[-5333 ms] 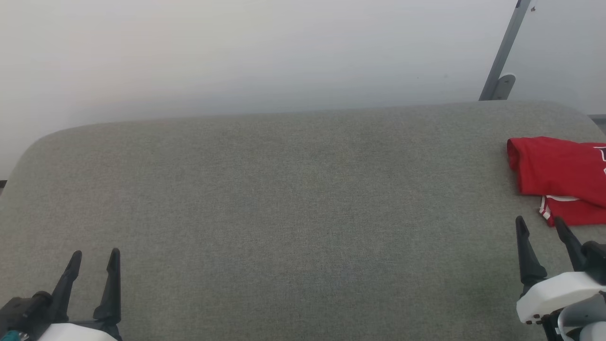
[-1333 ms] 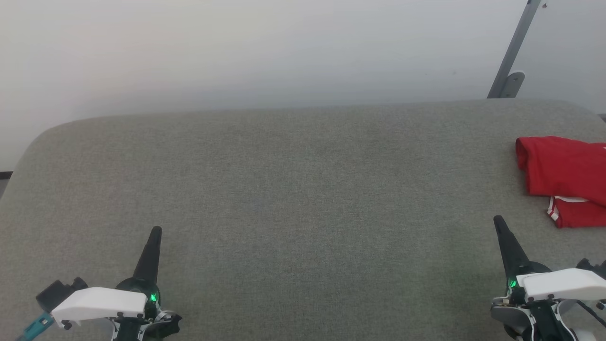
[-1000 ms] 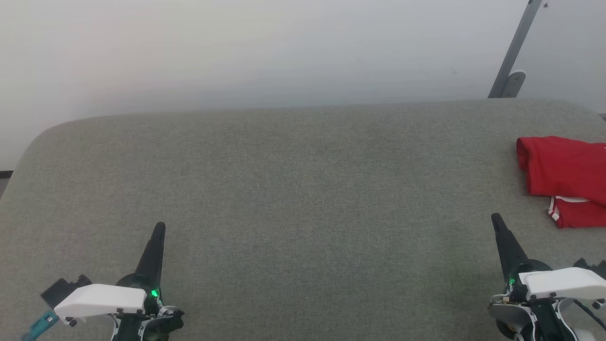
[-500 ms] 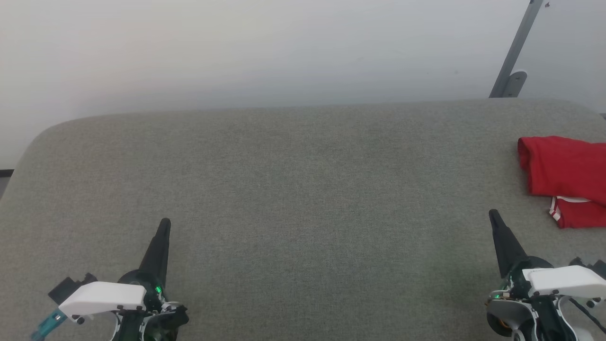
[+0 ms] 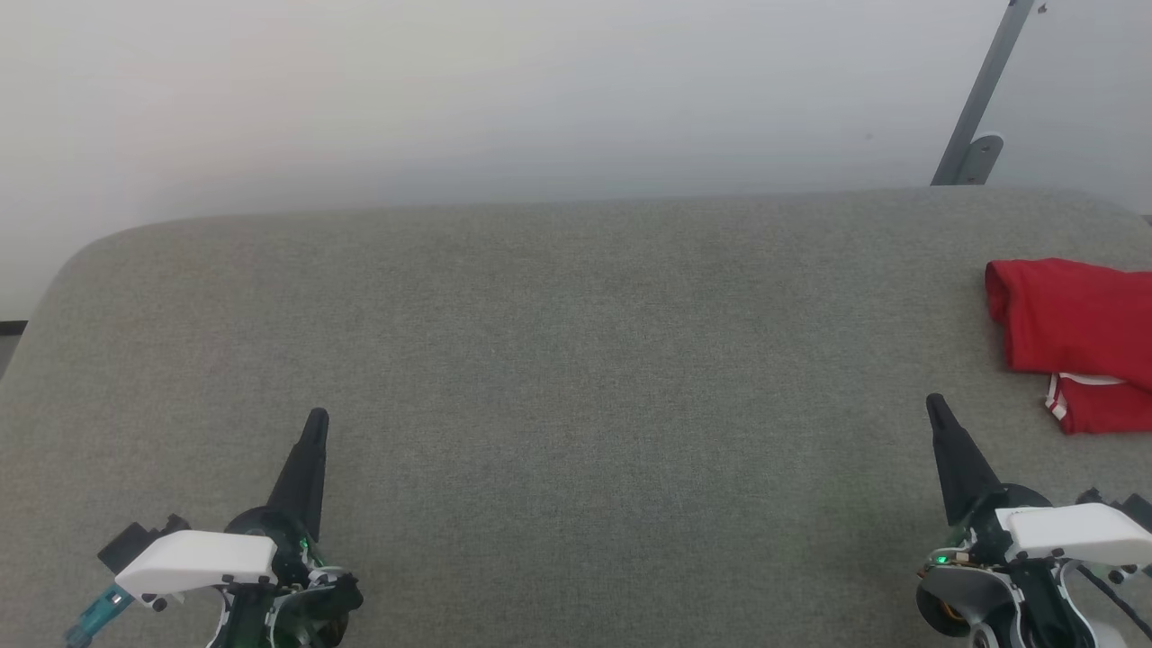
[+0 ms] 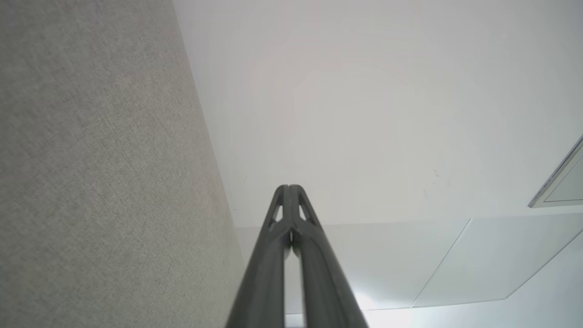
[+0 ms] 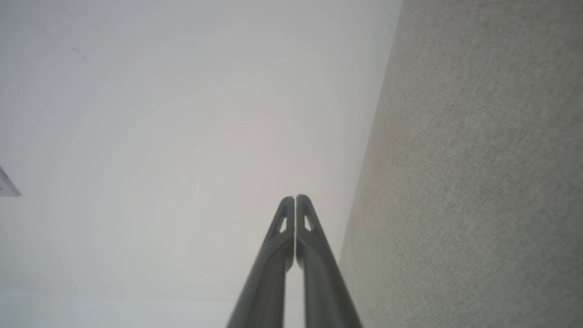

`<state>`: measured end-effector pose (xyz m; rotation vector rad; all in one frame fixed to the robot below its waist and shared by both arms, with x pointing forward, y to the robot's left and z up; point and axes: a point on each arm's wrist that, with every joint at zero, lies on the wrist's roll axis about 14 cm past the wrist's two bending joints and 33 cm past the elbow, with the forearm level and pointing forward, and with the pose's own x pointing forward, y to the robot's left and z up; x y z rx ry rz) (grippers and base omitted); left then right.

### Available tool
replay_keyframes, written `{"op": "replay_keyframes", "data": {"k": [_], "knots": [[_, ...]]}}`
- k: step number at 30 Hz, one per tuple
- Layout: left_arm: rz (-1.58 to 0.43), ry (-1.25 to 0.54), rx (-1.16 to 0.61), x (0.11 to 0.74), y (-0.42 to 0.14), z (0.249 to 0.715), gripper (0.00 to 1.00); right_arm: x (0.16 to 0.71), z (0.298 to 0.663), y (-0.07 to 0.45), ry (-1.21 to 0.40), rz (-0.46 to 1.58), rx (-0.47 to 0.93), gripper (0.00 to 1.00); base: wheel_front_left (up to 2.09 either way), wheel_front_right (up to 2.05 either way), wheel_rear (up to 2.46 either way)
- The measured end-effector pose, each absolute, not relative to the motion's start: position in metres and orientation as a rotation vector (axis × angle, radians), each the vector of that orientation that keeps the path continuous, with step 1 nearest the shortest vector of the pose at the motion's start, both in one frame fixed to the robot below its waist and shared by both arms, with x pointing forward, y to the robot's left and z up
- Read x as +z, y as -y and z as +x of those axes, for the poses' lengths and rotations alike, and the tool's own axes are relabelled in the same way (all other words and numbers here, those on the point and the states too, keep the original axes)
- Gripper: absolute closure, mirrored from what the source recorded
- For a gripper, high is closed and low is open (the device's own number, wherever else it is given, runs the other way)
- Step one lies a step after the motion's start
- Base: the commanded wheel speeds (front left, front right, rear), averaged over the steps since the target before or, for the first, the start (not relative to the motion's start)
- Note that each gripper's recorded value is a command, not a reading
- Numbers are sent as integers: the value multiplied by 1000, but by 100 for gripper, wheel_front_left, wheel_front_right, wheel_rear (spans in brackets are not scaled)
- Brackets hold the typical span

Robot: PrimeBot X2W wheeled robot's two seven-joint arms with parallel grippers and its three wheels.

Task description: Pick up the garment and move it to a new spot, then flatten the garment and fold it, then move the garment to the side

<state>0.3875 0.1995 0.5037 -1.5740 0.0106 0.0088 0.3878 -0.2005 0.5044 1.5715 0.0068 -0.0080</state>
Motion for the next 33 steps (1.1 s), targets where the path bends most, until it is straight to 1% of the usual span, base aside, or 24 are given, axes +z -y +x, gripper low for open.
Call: {"op": "replay_keyframes", "data": {"k": [33], "knots": [[-1574,-11,9,504,-199,388,100,505,388,201,-6,1572,-8,100,0,0,0]]}}
